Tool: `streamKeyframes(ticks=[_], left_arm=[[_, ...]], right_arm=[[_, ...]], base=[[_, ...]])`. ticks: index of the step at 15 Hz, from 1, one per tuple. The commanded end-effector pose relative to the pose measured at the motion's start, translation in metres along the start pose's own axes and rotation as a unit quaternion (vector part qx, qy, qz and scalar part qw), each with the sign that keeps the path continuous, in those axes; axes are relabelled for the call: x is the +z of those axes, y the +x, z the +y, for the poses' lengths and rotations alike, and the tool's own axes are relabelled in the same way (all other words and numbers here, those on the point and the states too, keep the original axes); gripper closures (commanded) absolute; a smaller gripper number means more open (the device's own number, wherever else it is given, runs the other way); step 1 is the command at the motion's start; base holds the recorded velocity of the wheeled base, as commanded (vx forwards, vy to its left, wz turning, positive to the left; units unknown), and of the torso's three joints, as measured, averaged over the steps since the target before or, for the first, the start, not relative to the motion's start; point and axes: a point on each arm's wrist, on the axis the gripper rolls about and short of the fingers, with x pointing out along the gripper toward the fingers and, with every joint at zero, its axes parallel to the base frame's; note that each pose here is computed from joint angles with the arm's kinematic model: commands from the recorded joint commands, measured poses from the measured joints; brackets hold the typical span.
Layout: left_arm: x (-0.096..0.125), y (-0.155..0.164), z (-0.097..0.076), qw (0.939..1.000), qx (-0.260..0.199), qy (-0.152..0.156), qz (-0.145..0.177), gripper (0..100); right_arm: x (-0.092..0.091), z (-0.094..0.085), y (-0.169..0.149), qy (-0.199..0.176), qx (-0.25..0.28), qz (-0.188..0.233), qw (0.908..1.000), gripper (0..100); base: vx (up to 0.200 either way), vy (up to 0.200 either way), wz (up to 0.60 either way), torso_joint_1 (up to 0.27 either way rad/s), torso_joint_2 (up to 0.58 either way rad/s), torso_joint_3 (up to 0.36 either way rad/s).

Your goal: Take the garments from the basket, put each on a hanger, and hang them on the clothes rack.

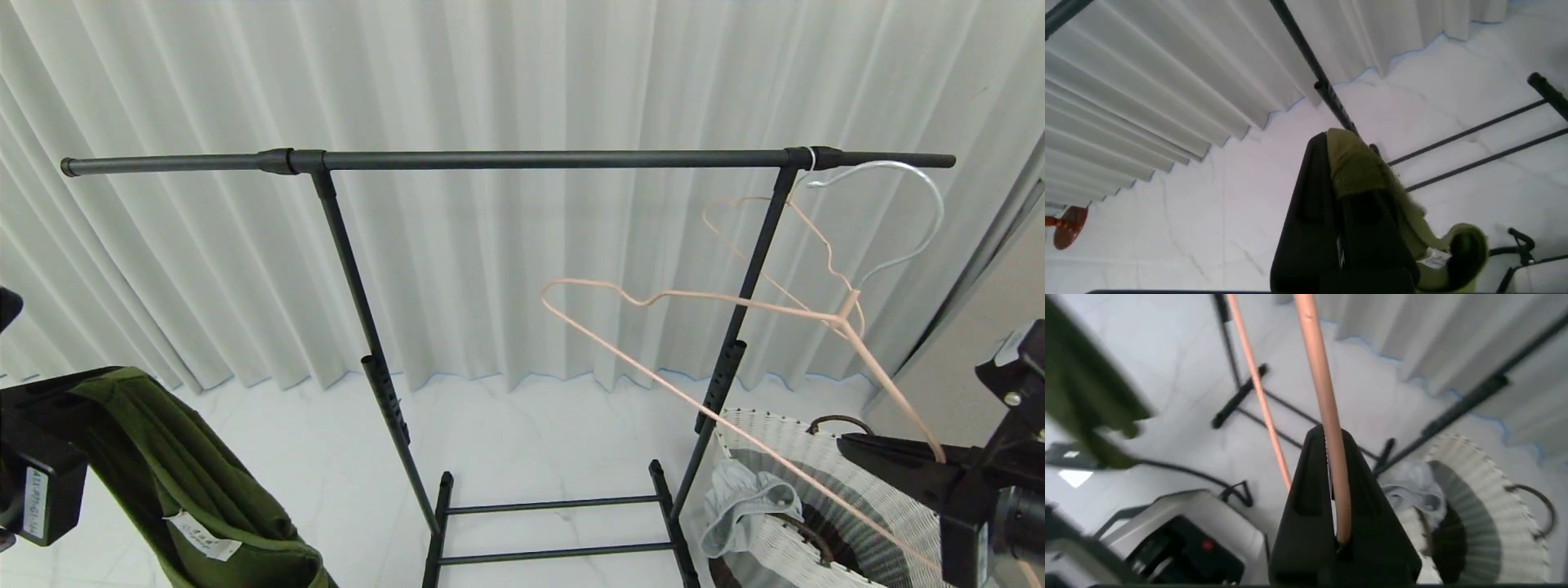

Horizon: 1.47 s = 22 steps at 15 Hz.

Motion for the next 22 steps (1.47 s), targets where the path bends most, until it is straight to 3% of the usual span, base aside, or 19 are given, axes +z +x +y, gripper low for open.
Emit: streamKeyframes(ticks=[1,4,8,10,12,18,22], left_arm=[[0.005,0.007,-0.001,1.0000,-0.005,0.004,0.006,100],[0.018,0.029,-0.008,0.9993,-0.025,-0.014,0.023,100],[0.053,0.064,-0.026,0.9931,-0.047,-0.102,0.035,100],[0.071,0.080,-0.039,0.9864,-0.034,-0.156,0.041,100],[0.085,0.096,-0.052,0.9810,-0.006,-0.188,0.048,100],[0.098,0.103,-0.064,0.9798,-0.005,-0.195,0.044,100],[0.096,0.104,-0.065,0.9803,-0.004,-0.192,0.046,100]], right_arm=[[-0.002,0.011,0.008,-0.012,0.031,0.016,0.9993,100],[-0.002,0.034,0.007,-0.003,0.094,0.023,0.9953,100],[0.004,0.054,0.013,-0.006,0.138,0.031,0.9899,100],[0.011,0.064,0.017,0.009,0.153,0.032,0.9877,100],[0.018,0.070,0.025,0.019,0.154,0.034,0.9872,100],[0.023,0.080,0.046,0.033,0.144,0.050,0.9877,100],[0.025,0.083,0.053,0.051,0.107,0.050,0.9917,100]], base=[[0.000,0.000,0.00,0.000,0.00,0.000],[0.000,0.000,0.00,0.000,0.00,0.000],[0.000,0.000,0.00,0.000,0.00,0.000],[0.000,0.000,0.00,0.000,0.00,0.000],[0.000,0.000,0.00,0.000,0.00,0.000],[0.000,0.000,0.00,0.000,0.00,0.000],[0.000,0.000,0.00,0.000,0.00,0.000]])
